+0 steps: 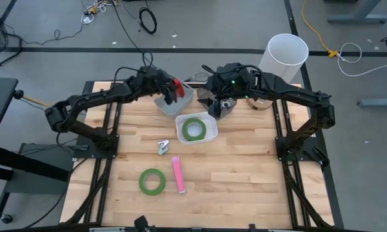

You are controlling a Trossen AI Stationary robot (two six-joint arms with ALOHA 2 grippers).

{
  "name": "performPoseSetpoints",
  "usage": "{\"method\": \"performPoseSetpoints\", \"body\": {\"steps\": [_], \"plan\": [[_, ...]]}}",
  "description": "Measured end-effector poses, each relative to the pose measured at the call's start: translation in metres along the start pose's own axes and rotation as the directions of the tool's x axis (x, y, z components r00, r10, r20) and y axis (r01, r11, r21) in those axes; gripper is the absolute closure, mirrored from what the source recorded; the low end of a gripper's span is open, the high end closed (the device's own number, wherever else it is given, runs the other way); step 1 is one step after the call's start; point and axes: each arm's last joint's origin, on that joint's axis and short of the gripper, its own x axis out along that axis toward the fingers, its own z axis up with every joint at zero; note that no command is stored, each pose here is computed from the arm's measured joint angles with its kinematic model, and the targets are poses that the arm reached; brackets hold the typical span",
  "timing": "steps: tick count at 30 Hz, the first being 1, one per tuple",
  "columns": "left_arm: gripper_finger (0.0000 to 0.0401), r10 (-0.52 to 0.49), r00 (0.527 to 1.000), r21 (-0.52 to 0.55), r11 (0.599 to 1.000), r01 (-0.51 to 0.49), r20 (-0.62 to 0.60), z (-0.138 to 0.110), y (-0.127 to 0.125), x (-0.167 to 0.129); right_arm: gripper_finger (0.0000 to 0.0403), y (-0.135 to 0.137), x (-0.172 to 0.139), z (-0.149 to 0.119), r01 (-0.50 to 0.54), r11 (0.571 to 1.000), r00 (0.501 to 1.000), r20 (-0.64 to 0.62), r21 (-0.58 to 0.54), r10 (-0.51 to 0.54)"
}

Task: Pick and place Stapler, Stapler remover, tape
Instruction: Put the red stapler into the gray bin

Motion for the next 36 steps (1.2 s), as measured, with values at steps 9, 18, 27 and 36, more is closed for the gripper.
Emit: {"method": "performPoseSetpoints", "body": {"steps": [9,18,27,36], "plan": [[0.0208,-0.029,0.997,0.013,1.0,0.028,0.069,-0.003,0.004,0.023,0.014,0.0,0.0,0.0,0.0,1.0,1.0,-0.001,0.003,0.0],[0.0207,-0.058,0.998,0.011,0.998,0.058,0.011,-0.016,0.003,0.038,0.014,0.0,0.0,0.0,0.0,1.0,1.0,-0.001,0.007,0.0],[0.0205,-0.079,0.997,0.009,0.997,0.079,-0.011,-0.023,0.002,0.049,0.014,0.0,0.0,0.0,0.0,1.0,1.0,0.0,0.007,0.0],[0.0182,-0.081,0.997,0.008,0.997,0.081,-0.019,-0.024,0.002,0.049,0.014,0.0,0.0,0.0,0.0,1.0,1.0,0.001,0.027,0.0]]}}
